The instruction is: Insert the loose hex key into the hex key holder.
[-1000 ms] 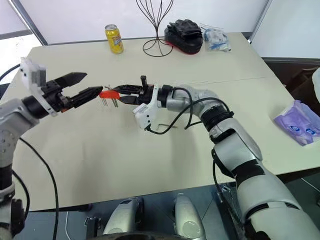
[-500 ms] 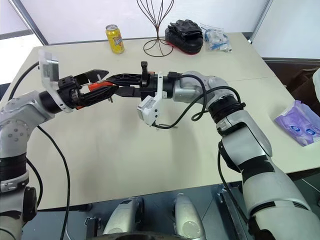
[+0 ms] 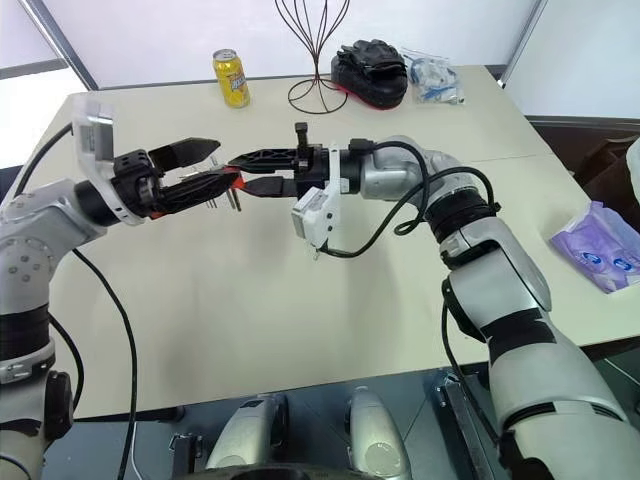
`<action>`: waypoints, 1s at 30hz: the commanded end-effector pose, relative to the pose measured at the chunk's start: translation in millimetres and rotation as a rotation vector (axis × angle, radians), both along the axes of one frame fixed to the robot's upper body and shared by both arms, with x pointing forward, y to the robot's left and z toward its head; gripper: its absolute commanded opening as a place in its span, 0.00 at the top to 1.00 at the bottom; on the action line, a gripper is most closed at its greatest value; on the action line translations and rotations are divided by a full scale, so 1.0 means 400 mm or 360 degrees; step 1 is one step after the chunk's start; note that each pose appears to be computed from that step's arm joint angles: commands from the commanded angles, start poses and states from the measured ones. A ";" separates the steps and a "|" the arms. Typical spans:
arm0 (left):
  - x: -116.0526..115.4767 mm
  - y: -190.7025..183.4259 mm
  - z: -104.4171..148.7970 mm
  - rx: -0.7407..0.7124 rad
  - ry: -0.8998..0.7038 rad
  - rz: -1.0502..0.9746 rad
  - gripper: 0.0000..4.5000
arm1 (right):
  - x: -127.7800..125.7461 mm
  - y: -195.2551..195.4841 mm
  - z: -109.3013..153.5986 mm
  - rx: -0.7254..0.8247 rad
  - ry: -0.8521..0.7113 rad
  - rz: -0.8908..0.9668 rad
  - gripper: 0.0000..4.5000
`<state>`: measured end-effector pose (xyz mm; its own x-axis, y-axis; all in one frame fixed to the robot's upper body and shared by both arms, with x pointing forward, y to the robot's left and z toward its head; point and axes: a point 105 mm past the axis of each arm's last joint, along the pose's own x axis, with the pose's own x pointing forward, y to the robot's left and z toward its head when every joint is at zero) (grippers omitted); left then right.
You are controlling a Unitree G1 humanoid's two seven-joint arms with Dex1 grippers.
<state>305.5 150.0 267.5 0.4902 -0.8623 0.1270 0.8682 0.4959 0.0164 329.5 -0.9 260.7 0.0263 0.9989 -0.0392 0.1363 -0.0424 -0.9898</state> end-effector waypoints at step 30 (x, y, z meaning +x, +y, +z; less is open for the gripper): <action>-0.024 0.002 0.003 0.0000 -0.0028 -0.0010 0.49 | -0.003 -0.006 0.082 0.0055 -0.0097 0.0018 0.78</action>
<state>297.0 150.0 259.9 0.4831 -0.8689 0.1080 0.8741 0.4857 -0.0027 333.9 -3.4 269.8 0.0394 0.9967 -0.0712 0.1493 -0.0763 -0.9858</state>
